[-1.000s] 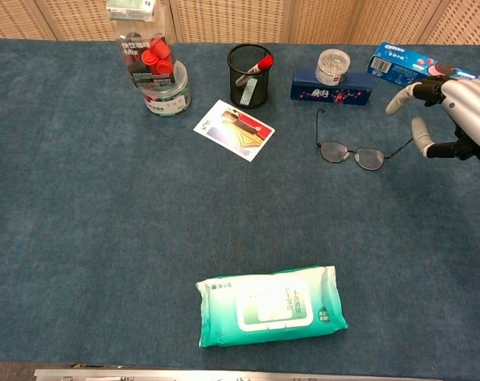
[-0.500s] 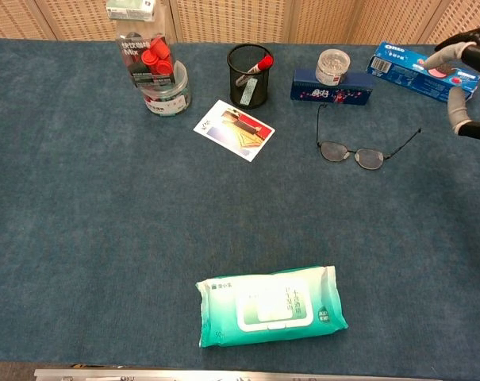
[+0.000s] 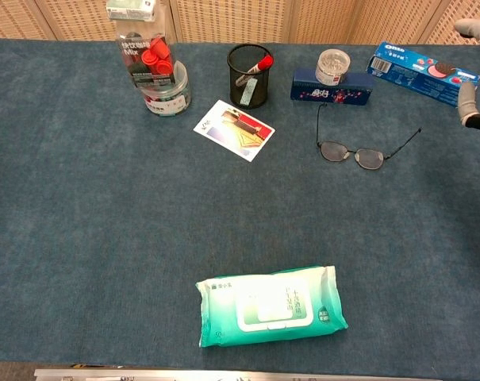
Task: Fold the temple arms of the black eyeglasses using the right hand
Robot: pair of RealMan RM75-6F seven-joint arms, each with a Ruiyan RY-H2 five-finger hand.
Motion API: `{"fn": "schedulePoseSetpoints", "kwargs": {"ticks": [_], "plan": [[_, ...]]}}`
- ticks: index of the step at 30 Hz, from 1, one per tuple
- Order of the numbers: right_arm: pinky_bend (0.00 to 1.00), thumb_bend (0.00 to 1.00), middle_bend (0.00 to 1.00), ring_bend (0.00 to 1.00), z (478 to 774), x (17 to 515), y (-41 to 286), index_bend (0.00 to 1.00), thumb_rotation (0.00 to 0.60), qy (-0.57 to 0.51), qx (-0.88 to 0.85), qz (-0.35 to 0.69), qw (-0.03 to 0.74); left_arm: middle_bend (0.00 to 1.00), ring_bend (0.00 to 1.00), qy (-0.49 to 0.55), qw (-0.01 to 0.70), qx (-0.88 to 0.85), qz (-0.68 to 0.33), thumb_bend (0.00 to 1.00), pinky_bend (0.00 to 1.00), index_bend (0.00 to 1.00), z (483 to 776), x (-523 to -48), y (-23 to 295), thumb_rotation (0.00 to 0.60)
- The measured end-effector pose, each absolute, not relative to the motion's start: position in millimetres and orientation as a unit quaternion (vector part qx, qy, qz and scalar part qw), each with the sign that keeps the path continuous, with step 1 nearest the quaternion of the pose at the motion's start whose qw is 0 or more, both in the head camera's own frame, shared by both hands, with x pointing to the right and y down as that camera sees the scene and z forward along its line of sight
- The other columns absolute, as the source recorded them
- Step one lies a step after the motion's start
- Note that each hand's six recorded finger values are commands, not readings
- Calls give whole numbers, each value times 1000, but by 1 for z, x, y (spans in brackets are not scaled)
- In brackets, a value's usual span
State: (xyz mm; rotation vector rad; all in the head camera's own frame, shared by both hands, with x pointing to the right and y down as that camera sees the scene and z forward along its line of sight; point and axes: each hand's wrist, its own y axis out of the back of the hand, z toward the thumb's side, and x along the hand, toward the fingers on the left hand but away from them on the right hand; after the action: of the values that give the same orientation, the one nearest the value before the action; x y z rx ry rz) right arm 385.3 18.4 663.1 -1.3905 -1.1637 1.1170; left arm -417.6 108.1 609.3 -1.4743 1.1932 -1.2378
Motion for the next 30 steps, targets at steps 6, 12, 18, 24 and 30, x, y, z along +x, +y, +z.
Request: {"fn": "schedulePoseSetpoints", "kwargs": {"ticks": [6,12,18,24,30], "plan": [[187,550,168,98,672,383,16,117,600,-472,-580,468,472,401,336,478,425,-589,-494,250,467,530,609,-418,108,600],[187,520,165,98,678,381,15,116,600,-465,-586,477,461,401,336,479,425,-589,-493,250,467,530,608,-418,109,600],[187,507,165,98,682,379,14,116,600,-460,-592,481,455,401,336,479,425,-589,-493,249,467,531,607,-418,109,600],[187,505,165,98,686,379,14,117,600,-455,-593,490,449,401,336,479,424,-589,-493,249,467,531,607,-419,109,600],[187,505,165,98,691,378,12,116,600,-449,-593,500,443,401,336,480,423,-589,-493,249,467,530,607,-419,109,600]]}}
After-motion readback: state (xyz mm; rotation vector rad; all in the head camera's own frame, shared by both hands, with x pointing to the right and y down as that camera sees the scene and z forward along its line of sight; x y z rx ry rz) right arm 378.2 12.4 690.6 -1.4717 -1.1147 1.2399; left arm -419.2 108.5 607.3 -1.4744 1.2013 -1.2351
